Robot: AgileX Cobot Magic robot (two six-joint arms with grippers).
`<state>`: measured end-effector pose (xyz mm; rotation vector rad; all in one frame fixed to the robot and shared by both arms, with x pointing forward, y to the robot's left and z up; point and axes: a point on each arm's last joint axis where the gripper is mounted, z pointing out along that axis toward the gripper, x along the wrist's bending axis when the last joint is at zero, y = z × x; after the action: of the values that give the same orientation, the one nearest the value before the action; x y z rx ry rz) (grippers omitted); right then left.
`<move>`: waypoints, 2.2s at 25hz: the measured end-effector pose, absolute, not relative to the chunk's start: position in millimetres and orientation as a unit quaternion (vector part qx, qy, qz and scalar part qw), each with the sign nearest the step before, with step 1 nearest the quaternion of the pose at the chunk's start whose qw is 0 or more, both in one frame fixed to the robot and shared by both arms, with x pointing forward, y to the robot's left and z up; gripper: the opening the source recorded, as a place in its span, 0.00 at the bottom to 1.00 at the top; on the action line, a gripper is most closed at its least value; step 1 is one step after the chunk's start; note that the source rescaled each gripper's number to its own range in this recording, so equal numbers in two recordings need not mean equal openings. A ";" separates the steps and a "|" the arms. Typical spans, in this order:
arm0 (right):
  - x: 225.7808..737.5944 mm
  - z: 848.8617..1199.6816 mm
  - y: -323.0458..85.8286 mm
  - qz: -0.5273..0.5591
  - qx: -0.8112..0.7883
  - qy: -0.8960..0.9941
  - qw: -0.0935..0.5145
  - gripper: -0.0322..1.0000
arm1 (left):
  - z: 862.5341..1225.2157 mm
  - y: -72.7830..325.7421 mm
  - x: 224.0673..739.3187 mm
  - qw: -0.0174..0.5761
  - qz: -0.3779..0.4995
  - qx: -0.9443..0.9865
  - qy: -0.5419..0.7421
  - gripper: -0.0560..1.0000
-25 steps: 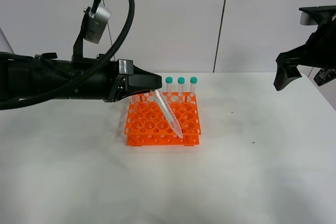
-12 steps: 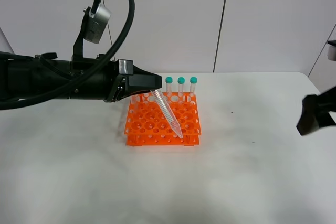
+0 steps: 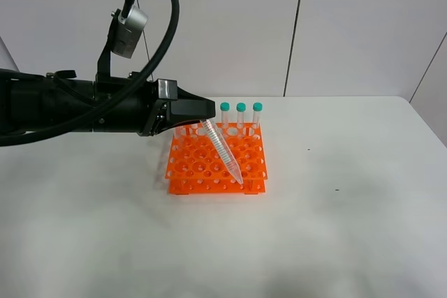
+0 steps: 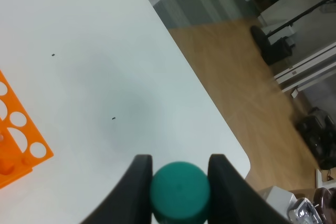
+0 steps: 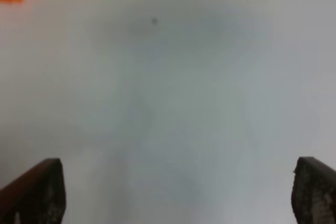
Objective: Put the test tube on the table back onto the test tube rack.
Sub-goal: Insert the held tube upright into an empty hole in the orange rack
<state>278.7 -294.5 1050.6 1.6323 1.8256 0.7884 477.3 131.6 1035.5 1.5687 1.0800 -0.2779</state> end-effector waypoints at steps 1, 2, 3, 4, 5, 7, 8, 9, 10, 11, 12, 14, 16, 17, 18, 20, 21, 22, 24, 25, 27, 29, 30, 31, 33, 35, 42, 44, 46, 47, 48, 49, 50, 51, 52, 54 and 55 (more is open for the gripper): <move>271.5 1052.2 -295.0 0.311 0.601 0.673 0.299 0.96 | 1035.5 131.6 477.3 0.572 -0.118 0.669 0.460 0.07; 265.1 1053.5 -295.3 0.326 0.595 0.665 0.313 0.96 | 1035.5 131.6 477.3 0.572 -0.118 0.669 0.460 0.07; 260.5 1054.5 -295.5 0.337 0.590 0.658 0.324 0.96 | 1035.5 131.6 477.3 0.572 -0.118 0.669 0.460 0.07; 256.0 1055.1 -295.7 0.346 0.585 0.653 0.333 0.96 | 1035.5 131.6 477.3 0.572 -0.118 0.669 0.460 0.07; 252.7 1055.5 -295.9 0.353 0.581 0.650 0.340 0.96 | 1035.5 131.6 477.3 0.572 -0.118 0.669 0.460 0.07; 249.7 1055.4 -296.1 0.358 0.578 0.646 0.346 0.96 | 1035.5 131.6 477.3 0.572 -0.118 0.669 0.460 0.07; 249.3 1055.4 -296.2 0.359 0.578 0.646 0.347 0.96 | 1035.5 131.6 477.3 0.572 -0.118 0.669 0.460 0.07; 249.3 1055.4 -296.2 0.359 0.578 0.646 0.347 0.96 | 1035.5 131.6 477.3 0.572 -0.118 0.669 0.460 0.07; 249.3 1055.4 -296.2 0.359 0.578 0.646 0.347 0.96 | 1035.5 131.6 477.3 0.572 -0.118 0.669 0.460 0.07; 249.3 1055.4 -296.2 0.359 0.578 0.646 0.347 0.96 | 1035.5 131.6 477.3 0.572 -0.118 0.669 0.460 0.07; 249.3 1055.4 -296.2 0.359 0.578 0.646 0.347 0.96 | 1035.5 131.6 477.3 0.572 -0.118 0.669 0.460 0.07; 249.3 1055.4 -296.2 0.359 0.578 0.646 0.347 0.96 | 1035.5 131.6 477.3 0.572 -0.118 0.669 0.460 0.07; 247.9 1055.5 -296.3 0.361 0.576 0.644 0.350 0.96 | 1035.4 131.6 477.3 0.571 -0.118 0.669 0.460 0.07; 246.1 1055.6 -296.4 0.365 0.574 0.642 0.353 0.96 | 1035.4 131.6 477.3 0.571 -0.118 0.669 0.460 0.07; 242.9 1055.9 -296.5 0.372 0.570 0.638 0.360 0.96 | 1035.4 131.6 477.3 0.571 -0.118 0.669 0.460 0.07; 236.0 1056.0 -296.9 0.385 0.562 0.629 0.374 0.96 | 1035.4 131.6 477.3 0.571 -0.118 0.669 0.460 0.07; 234.8 1055.9 -296.9 0.387 0.561 0.628 0.376 0.96 | 1035.4 131.6 477.3 0.571 -0.118 0.669 0.460 0.07; 234.5 1055.8 -296.9 0.388 0.561 0.628 0.376 0.96 | 1035.4 131.6 477.3 0.571 -0.118 0.669 0.460 0.07; 234.3 1055.8 -296.8 0.388 0.561 0.627 0.376 0.96 | 1035.4 131.6 477.3 0.571 -0.118 0.669 0.460 0.07; 234.1 1055.8 -296.7 0.389 0.560 0.627 0.376 0.96 | 1035.4 131.6 477.3 0.571 -0.118 0.669 0.460 0.07; 234.1 1055.8 -296.7 0.389 0.560 0.627 0.376 0.96 | 1035.4 131.6 477.3 0.571 -0.118 0.669 0.460 0.07; 234.1 1055.8 -296.7 0.389 0.560 0.627 0.376 0.96 | 1036.2 131.4 477.7 0.572 -0.122 0.666 0.464 0.07; 234.1 1055.8 -296.7 0.389 0.560 0.627 0.376 0.96 | 1038.9 131.3 477.9 0.574 -0.124 0.661 0.467 0.07; 234.1 1055.8 -296.7 0.389 0.560 0.627 0.376 0.96 | 1043.7 131.5 477.8 0.578 -0.126 0.656 0.469 0.07; 234.0 1055.8 -296.7 0.389 0.560 0.627 0.376 0.96 | 1056.9 132.1 476.3 0.592 -0.127 0.646 0.466 0.07; 234.0 1055.8 -296.7 0.389 0.560 0.627 0.376 0.96 | 1076.9 133.4 473.0 0.614 -0.117 0.638 0.449 0.07; 234.0 1055.8 -296.7 0.389 0.560 0.627 0.376 0.96 | 1119.7 139.6 458.0 0.651 -0.062 0.653 0.381 0.07; 234.0 1055.8 -296.7 0.389 0.560 0.627 0.376 0.96 | 1120.2 140.5 458.9 0.649 -0.039 0.664 0.370 0.07; 234.0 1055.8 -296.7 0.389 0.560 0.627 0.376 0.96 | 1117.9 142.2 463.0 0.643 -0.007 0.671 0.369 0.07; 234.0 1055.8 -296.7 0.389 0.560 0.627 0.376 0.96 | 1117.4 143.2 464.6 0.641 0.009 0.674 0.367 0.07; 234.0 1055.8 -296.7 0.389 0.560 0.627 0.376 0.96 | 1117.1 144.3 466.5 0.639 0.024 0.675 0.369 0.07; 234.0 1055.8 -296.7 0.389 0.560 0.627 0.376 0.96 | 1116.9 145.4 468.1 0.636 0.039 0.677 0.368 0.07; 234.0 1055.8 -296.7 0.389 0.560 0.627 0.376 0.96 | 1116.5 146.4 469.4 0.633 0.053 0.681 0.365 0.07; 234.0 1055.8 -296.7 0.389 0.560 0.627 0.376 0.96 | 1116.4 147.7 471.2 0.625 0.073 0.689 0.361 0.07; 234.0 1055.8 -296.7 0.389 0.560 0.627 0.376 0.96 | 1116.3 148.7 472.7 0.612 0.096 0.701 0.353 0.07; 234.0 1055.8 -296.7 0.389 0.560 0.627 0.376 0.96 | 1116.6 149.4 474.6 0.584 0.136 0.726 0.336 0.07; 234.0 1055.8 -296.7 0.389 0.560 0.627 0.376 0.96 | 1116.7 150.1 475.9 0.566 0.159 0.740 0.328 0.07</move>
<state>234.0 -296.7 1055.8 1.4331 1.6042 0.9959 475.9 150.1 1116.7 1.7389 0.7722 0.3742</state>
